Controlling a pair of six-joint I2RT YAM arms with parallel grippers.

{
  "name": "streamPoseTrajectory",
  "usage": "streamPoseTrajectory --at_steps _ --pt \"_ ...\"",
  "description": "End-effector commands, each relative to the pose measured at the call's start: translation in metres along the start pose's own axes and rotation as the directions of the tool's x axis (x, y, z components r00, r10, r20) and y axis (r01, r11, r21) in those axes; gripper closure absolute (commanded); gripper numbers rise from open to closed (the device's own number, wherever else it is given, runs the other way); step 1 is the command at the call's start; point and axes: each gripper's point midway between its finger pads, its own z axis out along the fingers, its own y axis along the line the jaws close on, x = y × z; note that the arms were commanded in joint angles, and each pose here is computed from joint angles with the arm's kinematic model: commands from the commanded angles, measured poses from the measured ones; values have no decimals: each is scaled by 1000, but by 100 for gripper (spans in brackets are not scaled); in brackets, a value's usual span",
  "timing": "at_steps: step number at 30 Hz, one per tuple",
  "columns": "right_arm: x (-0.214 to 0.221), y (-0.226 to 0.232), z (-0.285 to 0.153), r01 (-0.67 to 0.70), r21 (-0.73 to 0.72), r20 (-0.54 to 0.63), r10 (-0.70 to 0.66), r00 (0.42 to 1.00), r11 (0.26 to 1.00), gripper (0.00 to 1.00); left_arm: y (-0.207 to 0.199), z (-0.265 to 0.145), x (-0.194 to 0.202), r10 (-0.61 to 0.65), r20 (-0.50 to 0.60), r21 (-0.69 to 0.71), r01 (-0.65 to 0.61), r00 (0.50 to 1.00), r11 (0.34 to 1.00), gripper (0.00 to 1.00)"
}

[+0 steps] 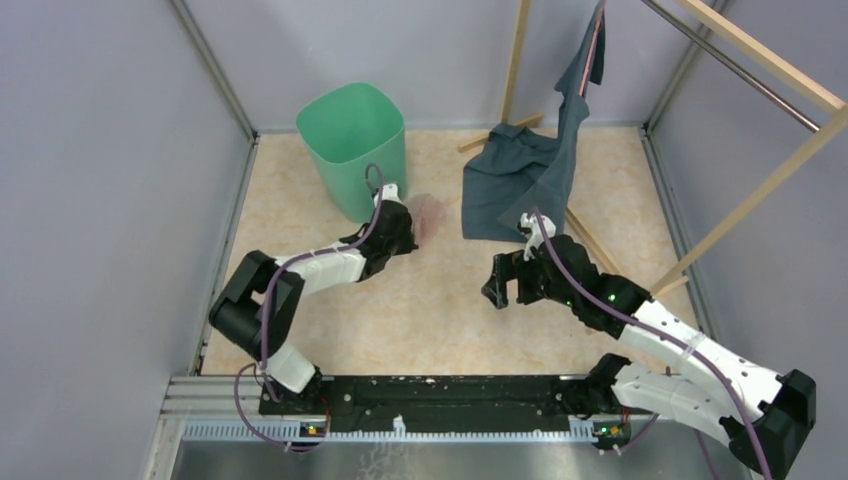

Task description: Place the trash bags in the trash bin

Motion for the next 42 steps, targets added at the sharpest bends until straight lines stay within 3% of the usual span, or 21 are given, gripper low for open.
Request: streamPoseTrajectory --at_steps 1,4,7,9,14,19,24,27,30,33,36,39,42 --pt "-11 6 3 3 -5 28 -3 1000 1000 1 -47 -57 14 159 -59 377 -125 986 917 100" --pt "-6 9 13 2 -28 12 -2 1000 1000 3 -49 -96 42 223 -153 499 -119 963 858 100" --pt "-9 18 24 -33 -63 14 34 999 997 10 -49 -134 61 245 -206 599 -76 947 797 100" --pt "-12 32 30 -71 -147 5 73 997 987 15 -48 -155 72 255 -216 653 -55 942 755 100" --pt "-19 54 47 -191 -310 -42 187 981 931 13 -54 -195 81 233 -212 757 9 949 653 100" --pt "-30 80 47 -256 -454 -43 266 963 853 17 -56 -209 84 203 -212 792 46 956 608 100" --pt "-34 93 48 -301 -525 -53 322 945 796 26 -59 -216 83 198 -214 812 62 957 581 100" --pt "-26 86 58 -320 -480 -74 326 943 817 48 -62 -222 79 187 -198 827 62 962 558 100" --pt "-15 68 63 -292 -377 -87 281 956 879 77 -56 -217 71 171 -173 787 32 970 616 100" --pt "-5 31 58 -239 -196 -37 237 971 951 100 -37 -203 65 130 -167 677 17 977 736 100" --pt "2 12 46 -195 -126 -4 196 981 973 100 -26 -199 62 120 -159 619 5 980 785 100" --pt "6 18 41 -192 -172 -9 194 981 966 100 -25 -202 60 112 -157 612 7 981 791 100" --pt "9 23 42 -198 -198 -24 197 980 960 100 -23 -207 57 117 -158 599 1 980 801 86"
